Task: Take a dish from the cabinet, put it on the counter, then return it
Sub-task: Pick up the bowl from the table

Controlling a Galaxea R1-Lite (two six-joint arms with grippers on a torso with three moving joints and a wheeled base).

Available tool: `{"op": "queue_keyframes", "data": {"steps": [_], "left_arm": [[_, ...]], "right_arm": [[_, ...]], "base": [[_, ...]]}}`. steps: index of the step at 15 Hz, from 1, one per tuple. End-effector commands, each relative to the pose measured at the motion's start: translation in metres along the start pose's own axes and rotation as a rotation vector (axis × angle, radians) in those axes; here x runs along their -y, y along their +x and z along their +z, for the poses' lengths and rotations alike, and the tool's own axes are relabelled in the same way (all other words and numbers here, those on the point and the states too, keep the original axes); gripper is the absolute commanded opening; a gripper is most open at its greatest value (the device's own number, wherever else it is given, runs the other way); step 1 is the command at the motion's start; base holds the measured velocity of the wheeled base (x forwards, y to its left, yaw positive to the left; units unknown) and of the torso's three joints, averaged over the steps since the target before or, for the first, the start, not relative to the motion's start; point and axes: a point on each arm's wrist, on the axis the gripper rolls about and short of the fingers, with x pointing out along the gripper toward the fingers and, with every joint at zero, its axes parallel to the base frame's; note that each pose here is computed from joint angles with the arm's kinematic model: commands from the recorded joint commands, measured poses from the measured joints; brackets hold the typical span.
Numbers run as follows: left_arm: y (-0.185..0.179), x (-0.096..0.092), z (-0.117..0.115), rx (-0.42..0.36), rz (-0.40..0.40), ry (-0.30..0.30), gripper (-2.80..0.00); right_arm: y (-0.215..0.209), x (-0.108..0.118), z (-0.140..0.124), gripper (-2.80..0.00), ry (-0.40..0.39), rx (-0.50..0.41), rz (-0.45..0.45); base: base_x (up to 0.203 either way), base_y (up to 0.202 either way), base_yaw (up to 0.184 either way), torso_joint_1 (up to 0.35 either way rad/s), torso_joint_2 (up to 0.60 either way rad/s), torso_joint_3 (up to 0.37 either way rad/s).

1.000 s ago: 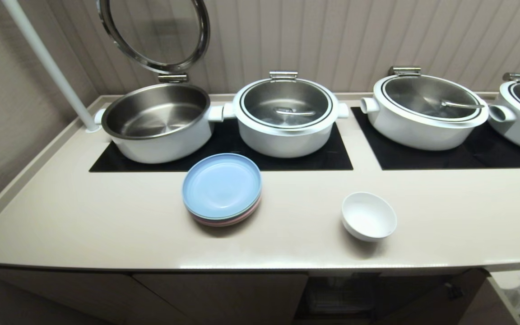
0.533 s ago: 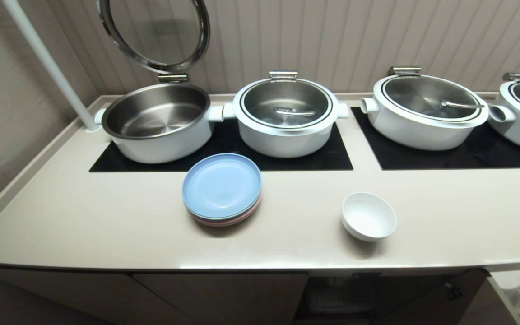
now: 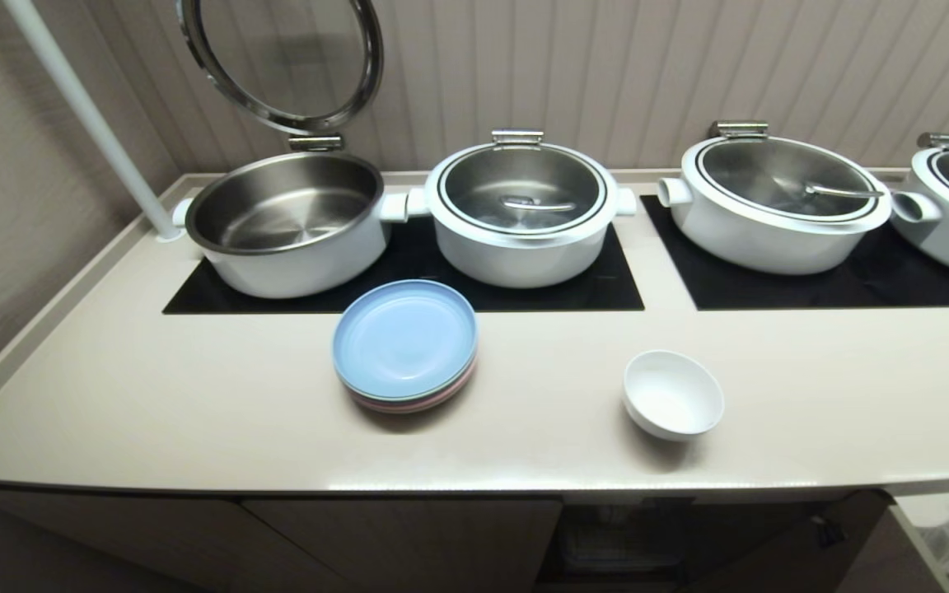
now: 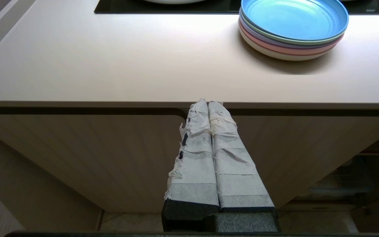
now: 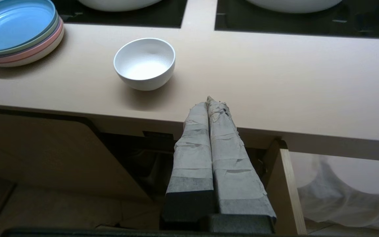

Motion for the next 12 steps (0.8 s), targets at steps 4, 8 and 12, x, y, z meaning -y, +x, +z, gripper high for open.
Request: {"op": "queue_keyframes", "data": {"steps": [4, 8, 12], "left_arm": [[0.000, 0.000, 0.000, 0.000, 0.000, 0.000, -2.80], [0.000, 0.000, 0.000, 0.000, 0.000, 0.000, -2.80], [0.000, 0.000, 0.000, 0.000, 0.000, 0.000, -2.80]], "right_arm": [[0.063, -0.001, 0.026, -2.80, 0.000, -0.241, 0.104], [0.119, -0.005, 0.043, -2.80, 0.002, -0.355, 0.118], [0.184, -0.009, 0.057, -2.80, 0.008, -0.430, 0.135]], "base": [[0.000, 0.000, 0.000, 0.000, 0.00, 0.000], [0.000, 0.000, 0.000, 0.000, 0.00, 0.000], [0.000, 0.000, 0.000, 0.000, 0.00, 0.000]]}}
